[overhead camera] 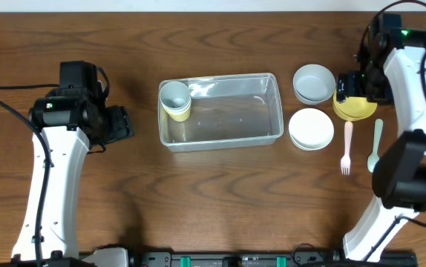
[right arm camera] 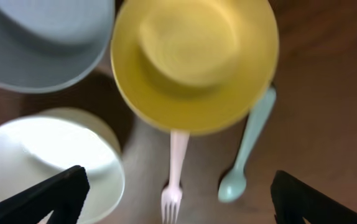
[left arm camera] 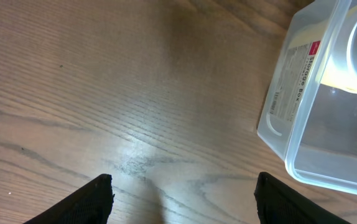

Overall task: Pack container
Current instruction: 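Retract the left arm and lower the right gripper onto the yellow bowl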

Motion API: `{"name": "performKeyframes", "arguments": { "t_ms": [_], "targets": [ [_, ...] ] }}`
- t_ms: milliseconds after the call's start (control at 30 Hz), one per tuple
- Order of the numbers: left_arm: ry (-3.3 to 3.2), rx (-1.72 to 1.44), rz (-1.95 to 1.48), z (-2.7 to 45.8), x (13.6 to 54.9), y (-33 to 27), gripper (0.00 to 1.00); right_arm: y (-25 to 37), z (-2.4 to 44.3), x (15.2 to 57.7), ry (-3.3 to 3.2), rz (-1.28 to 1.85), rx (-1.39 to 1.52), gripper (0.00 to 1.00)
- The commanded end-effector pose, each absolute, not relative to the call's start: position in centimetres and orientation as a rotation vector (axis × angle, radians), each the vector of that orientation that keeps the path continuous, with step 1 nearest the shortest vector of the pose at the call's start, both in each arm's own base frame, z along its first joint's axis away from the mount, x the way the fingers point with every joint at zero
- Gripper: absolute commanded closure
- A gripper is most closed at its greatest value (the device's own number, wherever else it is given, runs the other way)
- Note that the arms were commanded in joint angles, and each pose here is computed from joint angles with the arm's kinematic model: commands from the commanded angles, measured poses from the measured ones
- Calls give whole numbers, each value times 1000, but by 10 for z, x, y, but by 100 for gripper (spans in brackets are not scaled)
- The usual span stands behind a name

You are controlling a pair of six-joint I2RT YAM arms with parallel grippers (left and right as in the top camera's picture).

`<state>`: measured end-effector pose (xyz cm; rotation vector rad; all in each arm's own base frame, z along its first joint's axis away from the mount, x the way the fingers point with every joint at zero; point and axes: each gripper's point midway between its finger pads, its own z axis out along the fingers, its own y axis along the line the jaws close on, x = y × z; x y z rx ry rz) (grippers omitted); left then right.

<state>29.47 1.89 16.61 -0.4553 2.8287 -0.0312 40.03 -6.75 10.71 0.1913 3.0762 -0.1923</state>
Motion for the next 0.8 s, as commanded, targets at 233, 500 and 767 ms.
{"name": "performKeyframes", "arguments": {
  "t_ms": [233, 500, 767],
  "targets": [
    [2811, -464, -41, 170, 295, 18, 26, -75, 63, 410, 3153, -236, 25, 11],
    [2812, -465, -41, 170, 294, 18, 26, -76, 43, 414, 3175, -239, 16, 14],
    [2812, -465, -41, 170, 294, 18, 26, -76, 29, 412, 3205, -236, 13, 18]
  ]
}}
